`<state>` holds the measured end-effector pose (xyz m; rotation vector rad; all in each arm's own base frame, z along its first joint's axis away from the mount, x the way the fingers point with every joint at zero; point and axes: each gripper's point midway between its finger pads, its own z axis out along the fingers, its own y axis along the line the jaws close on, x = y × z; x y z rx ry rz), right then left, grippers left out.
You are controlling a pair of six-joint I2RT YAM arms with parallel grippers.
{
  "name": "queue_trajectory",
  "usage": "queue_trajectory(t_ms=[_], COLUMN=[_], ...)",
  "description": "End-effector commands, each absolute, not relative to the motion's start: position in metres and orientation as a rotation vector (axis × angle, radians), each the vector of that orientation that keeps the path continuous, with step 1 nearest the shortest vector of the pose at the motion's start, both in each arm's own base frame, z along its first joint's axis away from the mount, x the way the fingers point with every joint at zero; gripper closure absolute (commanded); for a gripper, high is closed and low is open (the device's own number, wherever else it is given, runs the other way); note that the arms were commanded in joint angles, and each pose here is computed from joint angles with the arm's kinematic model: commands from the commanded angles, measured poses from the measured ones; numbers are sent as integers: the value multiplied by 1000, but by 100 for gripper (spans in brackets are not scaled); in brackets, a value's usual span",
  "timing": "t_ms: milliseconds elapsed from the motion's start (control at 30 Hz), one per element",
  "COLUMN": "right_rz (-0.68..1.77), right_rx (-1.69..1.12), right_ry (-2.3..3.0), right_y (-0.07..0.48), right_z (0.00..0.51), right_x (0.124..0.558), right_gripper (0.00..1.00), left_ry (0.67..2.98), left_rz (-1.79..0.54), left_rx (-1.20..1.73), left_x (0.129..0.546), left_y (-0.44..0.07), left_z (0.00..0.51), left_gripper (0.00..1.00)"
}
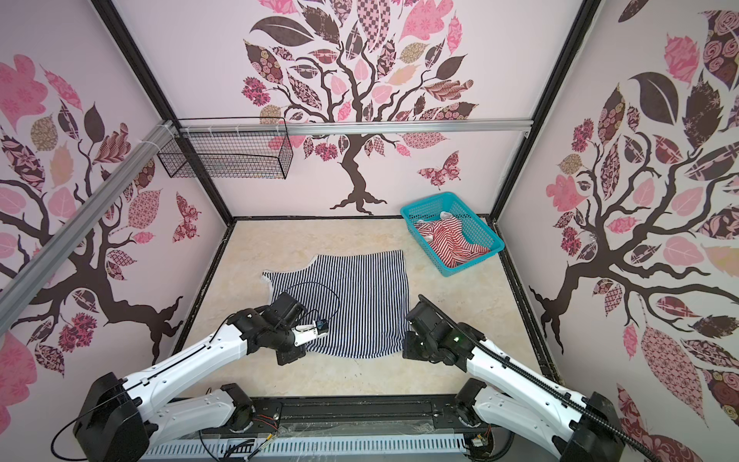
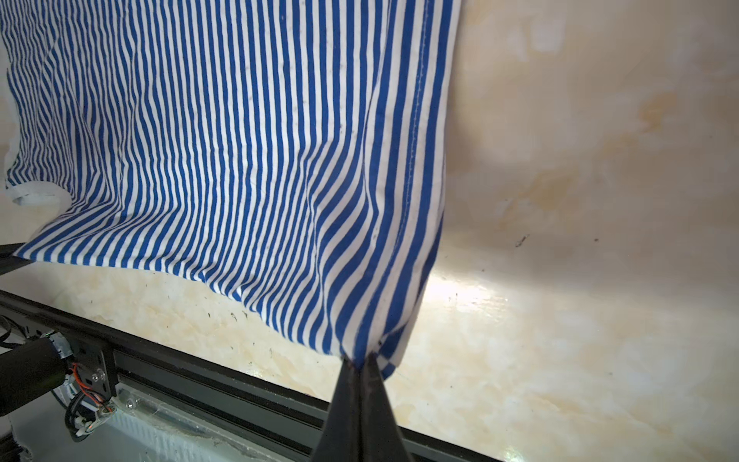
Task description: Fold and stack the tank tops
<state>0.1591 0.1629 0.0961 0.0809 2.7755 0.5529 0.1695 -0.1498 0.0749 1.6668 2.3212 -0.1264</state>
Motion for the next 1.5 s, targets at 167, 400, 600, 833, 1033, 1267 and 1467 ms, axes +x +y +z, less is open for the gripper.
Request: queue_trajectory(t_ms=[167, 400, 600, 833, 1033, 1267, 1467], right_rz=[462, 449, 450, 370, 304, 189, 109], right_rx=[16, 34, 53, 28, 26, 38, 38], right_ry=[2691, 2670, 2640, 2679, 2674, 2682, 2695], right_y=[172, 168, 164, 167, 167, 159, 153], right_z=[120, 123, 129, 109, 106, 96, 86], right_x=[193, 227, 255, 276, 297, 316, 327], right_gripper=[100, 100, 100, 100, 100, 100, 98], left_ry=[2322, 2299, 2312, 2328, 2366, 2389, 2391], left_rz=[-69, -25, 6, 63, 131, 193, 196], left_rx=[1389, 1361, 1324, 1263, 1214, 1168, 1174], left_x=[232, 255, 276, 302, 321, 339, 344], left_y=[-146, -151, -154, -154, -147, -140, -142], left_z=[98, 96, 89, 83, 72, 65, 61], left_gripper=[100, 100, 100, 100, 100, 100, 99])
